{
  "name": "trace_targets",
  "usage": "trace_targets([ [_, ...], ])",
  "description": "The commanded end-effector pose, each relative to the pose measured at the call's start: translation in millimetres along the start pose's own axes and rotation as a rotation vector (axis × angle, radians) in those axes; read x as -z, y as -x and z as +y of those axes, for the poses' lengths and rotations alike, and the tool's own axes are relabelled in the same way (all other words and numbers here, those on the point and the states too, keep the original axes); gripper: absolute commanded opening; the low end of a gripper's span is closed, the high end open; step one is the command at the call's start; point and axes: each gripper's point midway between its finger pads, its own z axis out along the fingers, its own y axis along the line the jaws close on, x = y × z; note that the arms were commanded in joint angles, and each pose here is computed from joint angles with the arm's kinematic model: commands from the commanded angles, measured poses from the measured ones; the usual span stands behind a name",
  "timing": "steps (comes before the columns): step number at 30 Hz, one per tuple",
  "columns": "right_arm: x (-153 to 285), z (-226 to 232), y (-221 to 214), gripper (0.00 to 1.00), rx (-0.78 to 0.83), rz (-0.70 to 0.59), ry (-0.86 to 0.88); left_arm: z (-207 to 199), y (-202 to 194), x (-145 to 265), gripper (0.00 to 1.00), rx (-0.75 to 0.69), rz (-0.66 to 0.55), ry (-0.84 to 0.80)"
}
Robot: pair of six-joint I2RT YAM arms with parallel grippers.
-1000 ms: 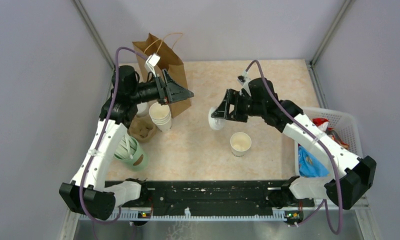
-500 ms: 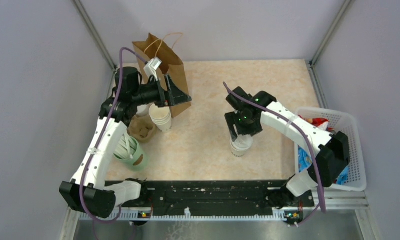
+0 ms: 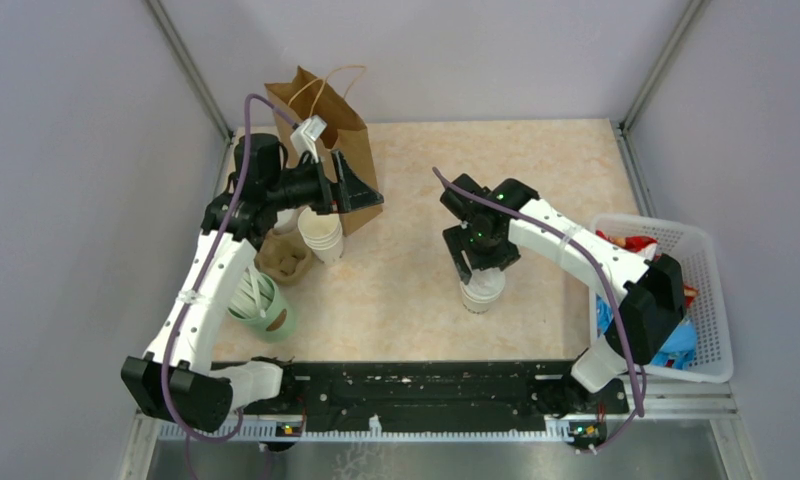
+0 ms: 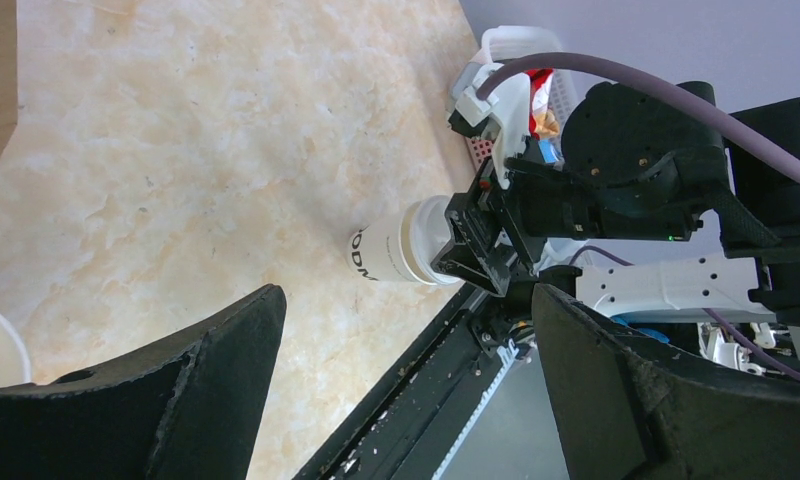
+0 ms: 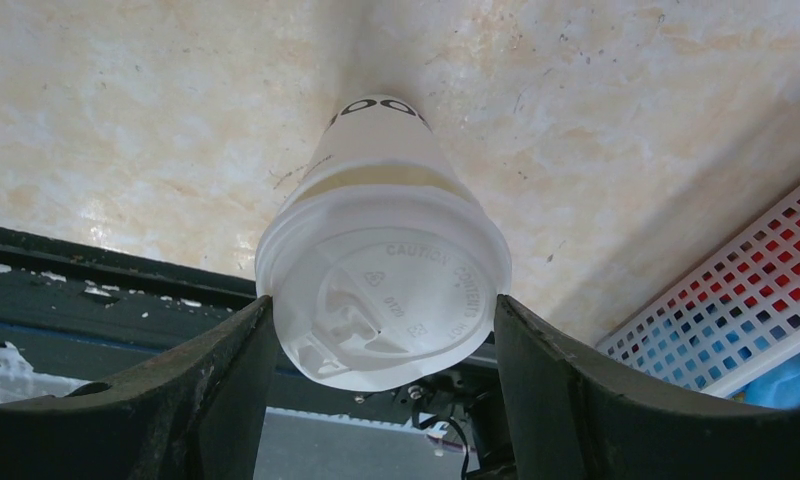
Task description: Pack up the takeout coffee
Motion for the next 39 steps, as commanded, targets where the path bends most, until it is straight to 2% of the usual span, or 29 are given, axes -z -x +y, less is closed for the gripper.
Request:
trace_targets([
  [1, 5.0, 4.8, 7.1, 0.71, 0.02, -0.027, 0.002, -1.2, 1.8, -1.4, 0.98, -0.03, 0.003, -0.019],
  [39, -14.4, 4.4, 4.8, 0.73, 0.03, -0.003, -0.026, 0.0, 1.2, -2.4, 0.99, -0.051, 0.019, -0.021],
])
